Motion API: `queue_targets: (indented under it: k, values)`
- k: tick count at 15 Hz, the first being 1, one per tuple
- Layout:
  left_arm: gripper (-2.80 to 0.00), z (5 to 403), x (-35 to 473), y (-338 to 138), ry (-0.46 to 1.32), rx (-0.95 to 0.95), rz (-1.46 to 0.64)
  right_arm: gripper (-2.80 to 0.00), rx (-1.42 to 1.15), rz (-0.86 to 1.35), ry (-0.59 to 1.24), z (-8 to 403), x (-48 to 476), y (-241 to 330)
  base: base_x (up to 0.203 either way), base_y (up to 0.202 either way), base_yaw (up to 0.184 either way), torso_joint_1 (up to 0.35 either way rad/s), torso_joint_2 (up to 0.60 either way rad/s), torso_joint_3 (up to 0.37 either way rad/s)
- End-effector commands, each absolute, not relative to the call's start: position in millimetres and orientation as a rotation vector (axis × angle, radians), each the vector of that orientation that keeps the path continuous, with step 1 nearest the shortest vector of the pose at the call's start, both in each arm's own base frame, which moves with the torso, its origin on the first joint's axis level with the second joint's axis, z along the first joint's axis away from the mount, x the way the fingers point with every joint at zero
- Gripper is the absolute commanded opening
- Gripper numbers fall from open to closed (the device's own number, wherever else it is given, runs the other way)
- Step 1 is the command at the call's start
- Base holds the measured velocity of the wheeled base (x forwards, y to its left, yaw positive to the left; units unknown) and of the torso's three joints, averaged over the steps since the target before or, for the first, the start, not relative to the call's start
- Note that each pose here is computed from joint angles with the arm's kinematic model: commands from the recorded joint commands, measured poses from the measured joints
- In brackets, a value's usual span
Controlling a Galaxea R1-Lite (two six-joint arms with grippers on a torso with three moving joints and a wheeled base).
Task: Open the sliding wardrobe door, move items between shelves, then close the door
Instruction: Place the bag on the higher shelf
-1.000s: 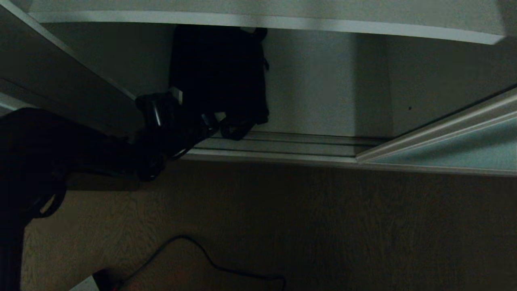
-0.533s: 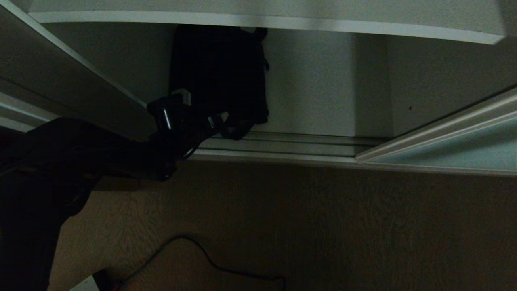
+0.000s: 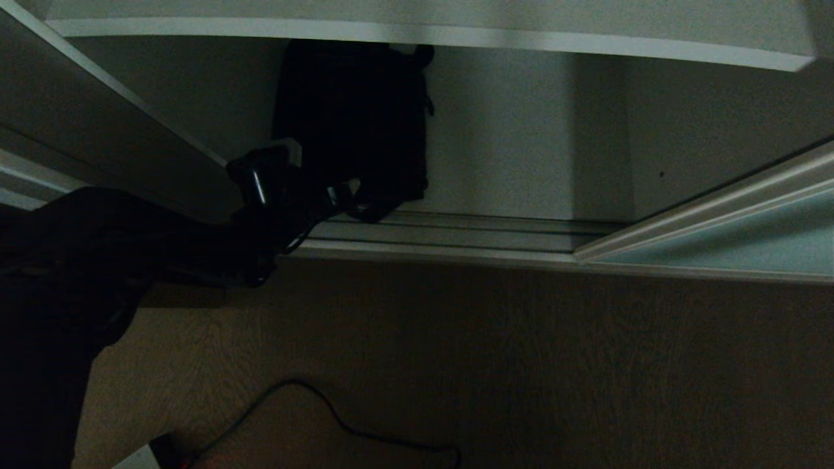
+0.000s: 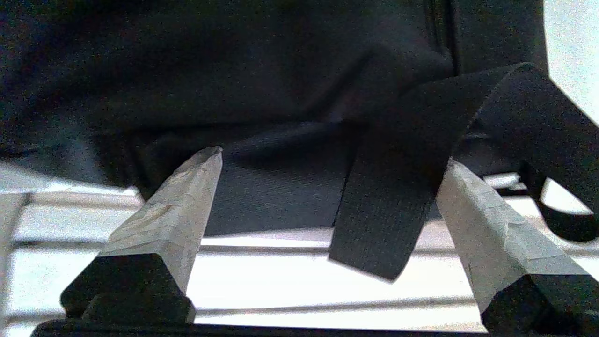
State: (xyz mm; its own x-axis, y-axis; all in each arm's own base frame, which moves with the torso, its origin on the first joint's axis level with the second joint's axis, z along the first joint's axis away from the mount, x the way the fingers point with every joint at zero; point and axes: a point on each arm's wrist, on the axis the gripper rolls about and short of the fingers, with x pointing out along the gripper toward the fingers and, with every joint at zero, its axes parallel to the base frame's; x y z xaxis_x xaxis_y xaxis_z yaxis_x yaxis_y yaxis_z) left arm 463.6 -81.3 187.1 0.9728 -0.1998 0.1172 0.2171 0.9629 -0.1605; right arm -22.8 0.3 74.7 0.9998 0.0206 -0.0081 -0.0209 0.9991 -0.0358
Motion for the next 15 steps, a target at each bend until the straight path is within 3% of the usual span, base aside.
queue_targets:
  k: [1,4,8,15]
  values:
    - [0.00,208.1,447.1,-80.6,-0.125,-0.172,-0.219,-2.80,-0.037,0.022,0.006,74.7,-22.9,0.3,0.000,0.000,0.000,0.000,0.00,0.000]
    - [0.00,218.7,431.0,-82.0,-0.054,-0.120,-0.222,-2.80,-0.037,0.022,0.006,74.7,-22.9,0.3,0.000,0.000,0.000,0.000,0.00,0.000]
    - [0.00,196.0,437.7,-85.5,0.001,-0.021,-0.220,-2.80,-0.037,0.022,0.006,74.7,-22.9,0.3,0.000,0.000,0.000,0.000,0.00,0.000]
    - [0.00,182.2,452.5,-83.9,-0.028,0.071,-0.156,-2.80,-0.037,0.022,0.006,74.7,-22.9,0.3,0.000,0.000,0.000,0.000,0.00,0.000]
